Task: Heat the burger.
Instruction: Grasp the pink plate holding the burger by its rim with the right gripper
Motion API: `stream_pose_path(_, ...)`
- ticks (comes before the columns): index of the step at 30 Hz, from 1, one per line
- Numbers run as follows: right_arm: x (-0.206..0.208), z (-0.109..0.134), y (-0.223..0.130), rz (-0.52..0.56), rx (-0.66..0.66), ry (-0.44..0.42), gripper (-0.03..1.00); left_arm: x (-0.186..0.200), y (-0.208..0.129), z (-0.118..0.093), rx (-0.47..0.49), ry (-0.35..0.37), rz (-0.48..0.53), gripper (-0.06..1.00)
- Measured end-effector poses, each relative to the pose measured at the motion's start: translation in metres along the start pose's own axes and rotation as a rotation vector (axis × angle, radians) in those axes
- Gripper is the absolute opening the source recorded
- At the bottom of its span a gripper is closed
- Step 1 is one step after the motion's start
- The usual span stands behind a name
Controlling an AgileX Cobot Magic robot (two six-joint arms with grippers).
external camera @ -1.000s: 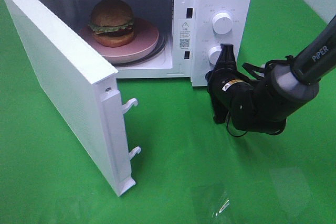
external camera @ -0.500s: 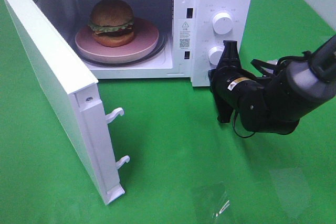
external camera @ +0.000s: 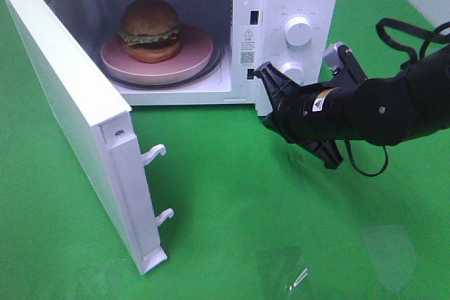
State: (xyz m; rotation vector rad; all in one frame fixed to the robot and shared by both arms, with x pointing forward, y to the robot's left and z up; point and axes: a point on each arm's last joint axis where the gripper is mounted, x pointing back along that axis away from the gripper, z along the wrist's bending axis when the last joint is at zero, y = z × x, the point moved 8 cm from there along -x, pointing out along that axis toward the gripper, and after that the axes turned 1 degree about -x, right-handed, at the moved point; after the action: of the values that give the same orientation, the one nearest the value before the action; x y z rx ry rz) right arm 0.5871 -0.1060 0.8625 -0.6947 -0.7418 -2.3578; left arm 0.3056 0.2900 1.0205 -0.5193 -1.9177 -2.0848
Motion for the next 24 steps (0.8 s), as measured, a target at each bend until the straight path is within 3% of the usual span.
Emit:
stream_pose_path(5,0.012,0.0,-0.003,0.051,0.174,-0.051,0.02,0.0,0.0,0.0,0.0,0.0,0.0,0.94)
stream_pose_path(7,0.021,-0.002,-0.003,0.128,0.352,-0.127,0.02,0.0,0.0,0.0,0.0,0.0,0.0,0.94)
stream_pose_path(10,0.023,-0.002,0.0,0.143,0.393,-0.143,0.02,0.0,0.0,0.0,0.0,0.0,0.0,0.94)
stream_pose_path(11,0.027,-0.001,0.008,0.168,0.479,-0.168,0.02,0.0,0.0,0.0,0.0,0.0,0.0,0.94)
stream_pose_path(16,0.035,-0.001,0.023,0.236,0.622,-0.236,0.02,0.0,0.0,0.0,0.0,0.0,0.0,0.94)
stream_pose_path(18,0.041,0.001,0.031,0.293,0.765,-0.285,0.02,0.0,0.0,0.0,0.0,0.0,0.0,0.94)
stream_pose_path(19,0.041,0.001,0.031,0.293,0.765,-0.285,0.02,0.0,0.0,0.0,0.0,0.0,0.0,0.94)
stream_pose_path(20,0.047,0.005,0.04,0.327,0.903,-0.321,0.02,0.0,0.0,0.0,0.0,0.0,0.0,0.94)
stream_pose_path(24,0.054,0.009,0.048,0.372,1.04,-0.357,0.03,0.0,0.0,0.0,0.0,0.0,0.0,0.94)
